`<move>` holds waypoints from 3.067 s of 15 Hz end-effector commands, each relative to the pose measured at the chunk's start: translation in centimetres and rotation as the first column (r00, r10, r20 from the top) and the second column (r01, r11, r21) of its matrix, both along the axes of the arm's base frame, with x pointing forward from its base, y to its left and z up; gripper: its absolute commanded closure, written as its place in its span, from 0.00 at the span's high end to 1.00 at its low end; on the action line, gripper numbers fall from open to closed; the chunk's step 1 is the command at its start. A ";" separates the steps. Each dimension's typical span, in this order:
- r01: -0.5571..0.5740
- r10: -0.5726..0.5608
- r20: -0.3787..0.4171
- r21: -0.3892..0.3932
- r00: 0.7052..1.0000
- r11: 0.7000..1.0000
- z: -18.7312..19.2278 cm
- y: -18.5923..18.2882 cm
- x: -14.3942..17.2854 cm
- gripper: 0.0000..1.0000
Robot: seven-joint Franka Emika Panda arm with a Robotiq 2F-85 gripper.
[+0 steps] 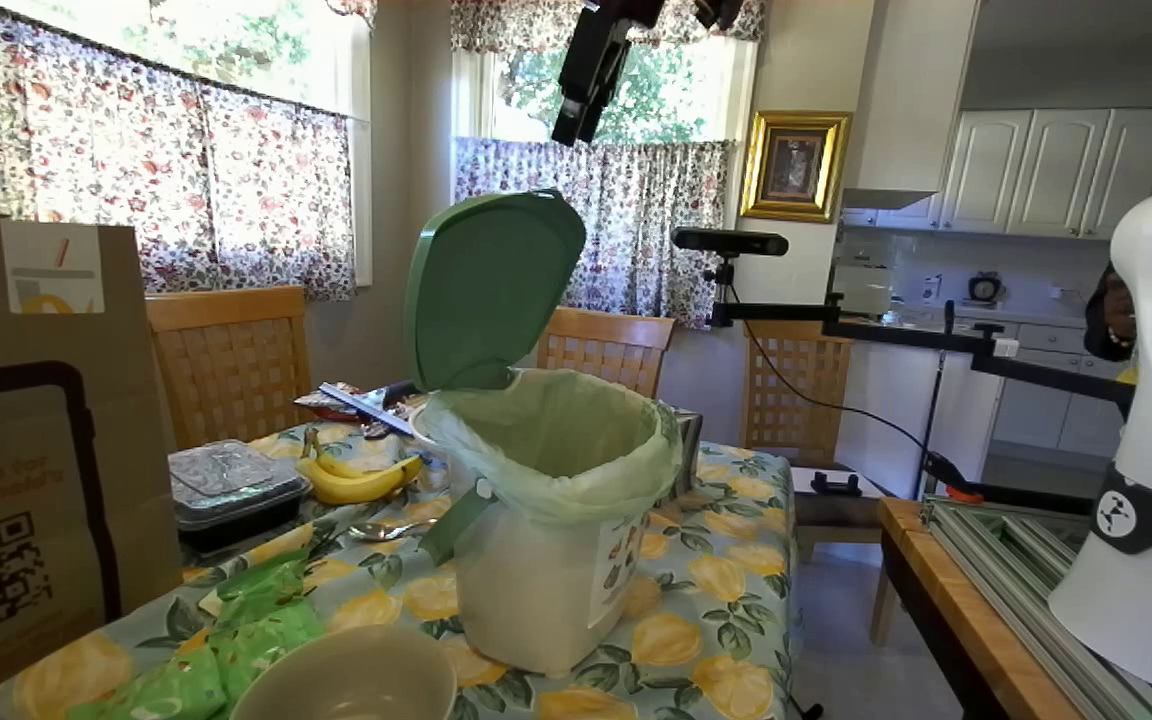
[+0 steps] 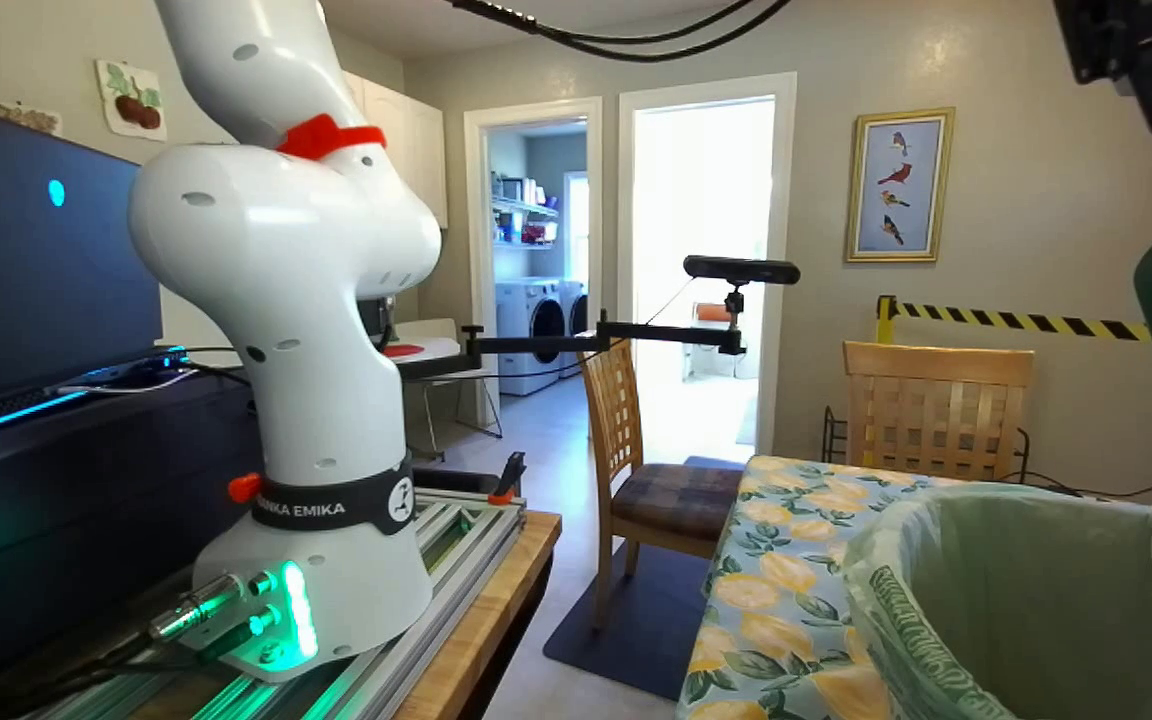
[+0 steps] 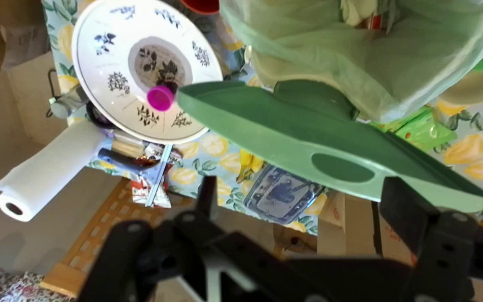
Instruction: Close the bin.
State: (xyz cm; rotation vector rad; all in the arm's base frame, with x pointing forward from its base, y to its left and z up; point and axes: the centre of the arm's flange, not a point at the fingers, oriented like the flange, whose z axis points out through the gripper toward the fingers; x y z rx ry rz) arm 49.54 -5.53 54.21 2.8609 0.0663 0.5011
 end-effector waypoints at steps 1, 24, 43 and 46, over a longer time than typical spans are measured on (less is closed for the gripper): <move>-0.027 0.027 0.076 -0.003 0.997 1.000 -1.0 -2.3 3.3 1.00; 0.058 0.042 -0.261 0.367 0.964 0.928 -3.2 -0.3 0.7 1.00; 0.048 0.045 -0.310 0.286 0.950 0.957 -0.6 2.5 -2.3 1.00; 0.049 0.044 -0.310 0.285 0.950 0.957 -0.6 2.5 -2.3 1.00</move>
